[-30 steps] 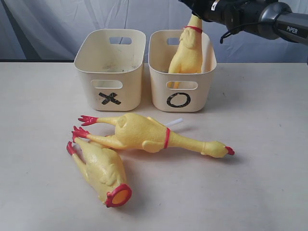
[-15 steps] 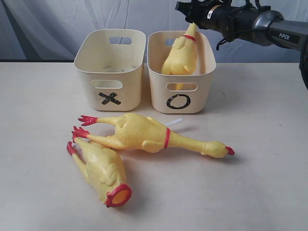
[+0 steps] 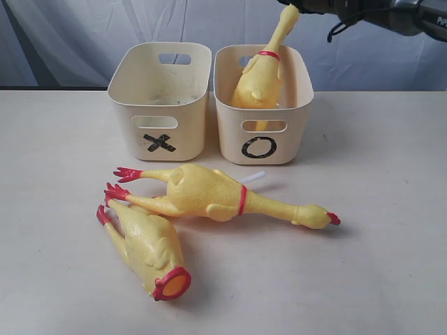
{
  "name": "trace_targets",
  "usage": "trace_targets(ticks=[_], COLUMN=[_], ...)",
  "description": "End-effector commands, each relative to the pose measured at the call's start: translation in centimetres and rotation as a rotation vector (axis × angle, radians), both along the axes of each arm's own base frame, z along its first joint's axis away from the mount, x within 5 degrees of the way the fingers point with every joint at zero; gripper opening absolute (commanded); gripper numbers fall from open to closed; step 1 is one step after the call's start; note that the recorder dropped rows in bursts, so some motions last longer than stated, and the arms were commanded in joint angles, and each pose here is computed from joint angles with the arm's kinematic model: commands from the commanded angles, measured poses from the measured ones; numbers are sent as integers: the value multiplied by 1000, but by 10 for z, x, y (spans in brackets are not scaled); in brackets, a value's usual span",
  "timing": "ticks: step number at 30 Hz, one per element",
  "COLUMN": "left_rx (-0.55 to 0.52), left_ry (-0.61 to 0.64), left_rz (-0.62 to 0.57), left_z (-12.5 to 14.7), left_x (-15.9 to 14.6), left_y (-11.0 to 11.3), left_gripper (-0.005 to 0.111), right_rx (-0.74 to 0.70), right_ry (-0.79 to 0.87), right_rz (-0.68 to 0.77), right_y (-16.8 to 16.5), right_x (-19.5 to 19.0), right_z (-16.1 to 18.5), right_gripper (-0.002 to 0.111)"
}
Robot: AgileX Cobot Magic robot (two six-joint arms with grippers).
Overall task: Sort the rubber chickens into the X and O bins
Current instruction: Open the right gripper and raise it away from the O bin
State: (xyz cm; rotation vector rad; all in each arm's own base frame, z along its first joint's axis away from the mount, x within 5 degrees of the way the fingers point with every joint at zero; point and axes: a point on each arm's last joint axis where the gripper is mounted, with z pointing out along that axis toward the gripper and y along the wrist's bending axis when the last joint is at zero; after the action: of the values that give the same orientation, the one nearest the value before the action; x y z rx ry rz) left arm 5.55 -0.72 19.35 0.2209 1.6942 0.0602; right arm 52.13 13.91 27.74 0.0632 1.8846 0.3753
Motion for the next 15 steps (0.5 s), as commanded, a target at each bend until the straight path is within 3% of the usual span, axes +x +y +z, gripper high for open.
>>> trace_targets(ticks=[1,6,10,15], left_rx=[-3,-3,-3,-3], left_ry=[-8,-8,-8,-8], left_rz=[5,5,5,5], left_z=[0,0,0,0], left_x=[0,0,0,0], left_y=[0,0,0,0], left_gripper=[0,0,0,0], right_rx=[-95,-243,-339,-448], right_ry=[-7,29,73,102], right_rz=[3,25,61,136], right_y=[-7,-15,-20,-23], right_x=[-16,-36,-54,-73], right_z=[38,67,85,105], right_gripper=[46,26,-1,-1])
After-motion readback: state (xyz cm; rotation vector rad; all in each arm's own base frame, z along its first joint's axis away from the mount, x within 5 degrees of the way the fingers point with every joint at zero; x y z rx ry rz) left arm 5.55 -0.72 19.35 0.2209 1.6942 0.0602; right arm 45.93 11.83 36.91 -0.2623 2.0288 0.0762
